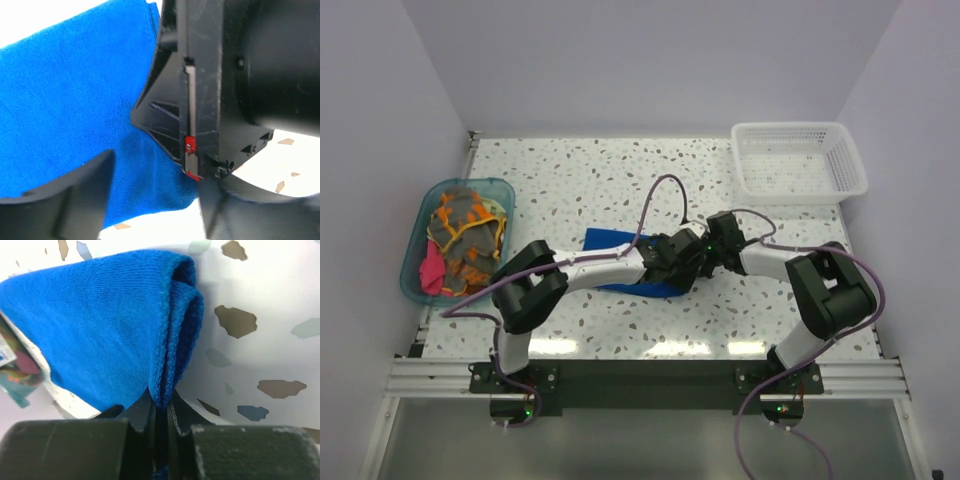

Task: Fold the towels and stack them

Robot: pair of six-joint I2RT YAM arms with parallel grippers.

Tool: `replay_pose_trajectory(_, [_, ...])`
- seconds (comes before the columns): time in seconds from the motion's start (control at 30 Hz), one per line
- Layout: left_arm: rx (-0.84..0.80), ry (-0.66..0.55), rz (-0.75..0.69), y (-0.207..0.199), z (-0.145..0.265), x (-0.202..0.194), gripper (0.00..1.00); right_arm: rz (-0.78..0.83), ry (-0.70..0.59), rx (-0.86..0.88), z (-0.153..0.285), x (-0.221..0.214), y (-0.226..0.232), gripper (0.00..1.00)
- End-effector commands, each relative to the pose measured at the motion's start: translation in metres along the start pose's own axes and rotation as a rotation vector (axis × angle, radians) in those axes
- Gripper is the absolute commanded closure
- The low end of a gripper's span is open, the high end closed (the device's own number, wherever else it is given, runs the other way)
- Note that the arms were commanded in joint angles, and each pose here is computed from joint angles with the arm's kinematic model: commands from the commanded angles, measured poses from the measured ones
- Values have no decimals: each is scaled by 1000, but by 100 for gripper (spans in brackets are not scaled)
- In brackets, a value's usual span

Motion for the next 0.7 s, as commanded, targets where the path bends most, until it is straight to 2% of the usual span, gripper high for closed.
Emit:
replay_pose_trajectory(0.0, [-75, -92, 33, -4, 19, 19, 21, 97, 3, -83, 8, 6, 2, 100])
replay_pose_trajectory(0.07, [-80, -109, 62, 4, 30, 22, 12, 146, 3, -117, 11, 11, 4, 100])
replay_pose_trajectory(0.1, [-83, -116, 74, 9, 34, 23, 4, 167, -6, -136, 13, 14, 4, 100])
replay_pose_trajectory(0.17, [-90, -133, 116, 26, 48, 26, 0, 230, -31, -204, 17, 25, 6, 100])
replay_pose_trajectory(0.23, [-72, -125, 148, 49, 53, 23, 0, 288, -32, -266, 20, 33, 4, 100])
replay_pose_trajectory(0.37, [-30, -164, 185, 94, 84, 25, 0, 388, -86, -301, 32, 81, 28, 100])
replay_pose_trajectory(0.5, [153, -150, 207, 161, 107, 13, 0, 511, -126, -359, 40, 124, 43, 100])
replay_pose_trajectory(0.57, [251, -163, 250, 201, 122, 7, 0, 537, -190, -390, 54, 151, 58, 100])
replay_pose_trajectory(0.6, [304, -154, 293, 223, 125, 0, 0, 554, -166, -436, 52, 158, 54, 100])
replay_pose_trajectory(0.67, [355, -191, 317, 238, 138, -4, 0, 590, -245, -431, 68, 186, 72, 100])
Point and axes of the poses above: each gripper's point midway between its finger pads, its own z axis back along the fingers, its own y axis along the line the jaws close on, x = y × z, the point moved 9 cm from there along z, back along the fingers, and after that the axes turned 1 degree about z, right-handed, at the moved point
